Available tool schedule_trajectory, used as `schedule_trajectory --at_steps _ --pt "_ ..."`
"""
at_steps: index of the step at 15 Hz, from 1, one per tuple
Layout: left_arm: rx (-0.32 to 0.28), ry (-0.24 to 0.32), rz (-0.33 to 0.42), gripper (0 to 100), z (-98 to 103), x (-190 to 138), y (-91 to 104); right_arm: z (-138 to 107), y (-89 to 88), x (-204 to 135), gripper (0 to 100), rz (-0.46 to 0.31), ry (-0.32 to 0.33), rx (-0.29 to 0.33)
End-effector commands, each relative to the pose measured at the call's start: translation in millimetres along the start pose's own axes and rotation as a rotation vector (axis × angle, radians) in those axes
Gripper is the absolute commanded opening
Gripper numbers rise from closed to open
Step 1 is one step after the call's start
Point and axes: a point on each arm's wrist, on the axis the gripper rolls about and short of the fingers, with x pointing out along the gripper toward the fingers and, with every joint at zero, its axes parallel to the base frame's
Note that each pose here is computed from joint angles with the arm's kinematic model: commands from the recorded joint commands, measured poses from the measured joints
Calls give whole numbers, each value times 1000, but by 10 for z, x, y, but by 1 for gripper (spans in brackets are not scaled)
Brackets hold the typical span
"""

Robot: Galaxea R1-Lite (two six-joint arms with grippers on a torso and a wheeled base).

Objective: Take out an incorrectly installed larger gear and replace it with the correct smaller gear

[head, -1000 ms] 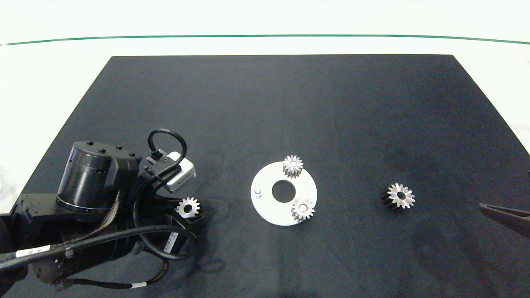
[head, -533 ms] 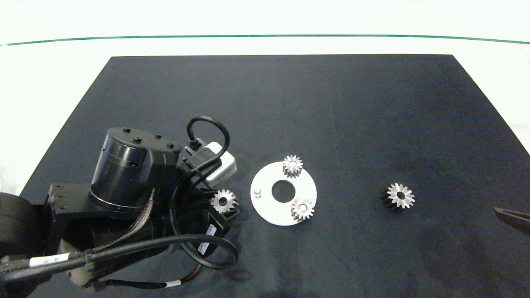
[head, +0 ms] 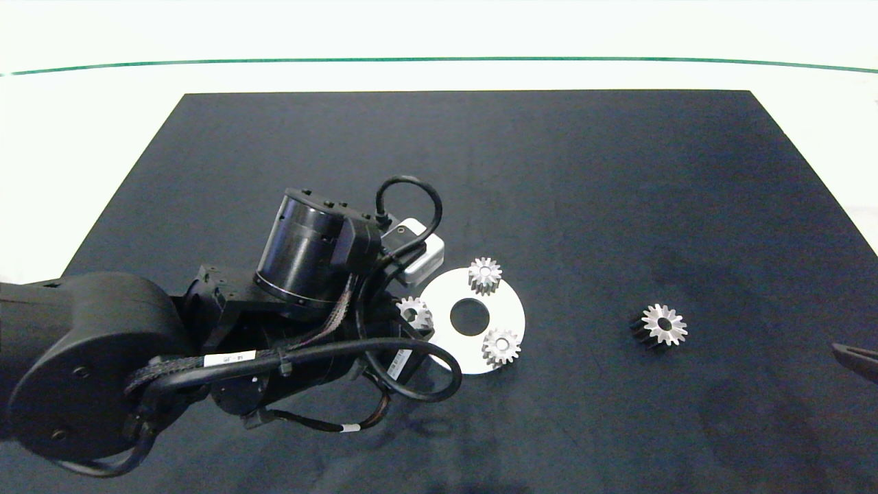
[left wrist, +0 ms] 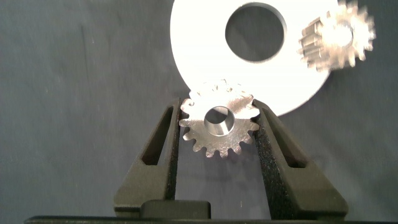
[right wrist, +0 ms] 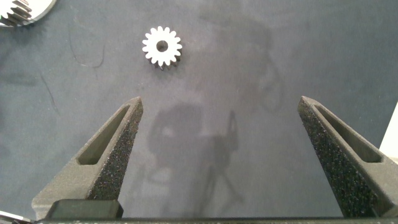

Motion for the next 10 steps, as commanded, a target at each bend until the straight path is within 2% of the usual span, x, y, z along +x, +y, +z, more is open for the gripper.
schedule_trajectory --at_steps 1,5,10 --pt "5 22 3 25 -3 117 -16 -13 3 5 100 2 6 -1" --pt "7 37 19 25 -16 166 -22 -17 4 2 100 2 6 -1" --pt "2 24 26 25 42 196 -5 -37 12 15 100 7 14 -2"
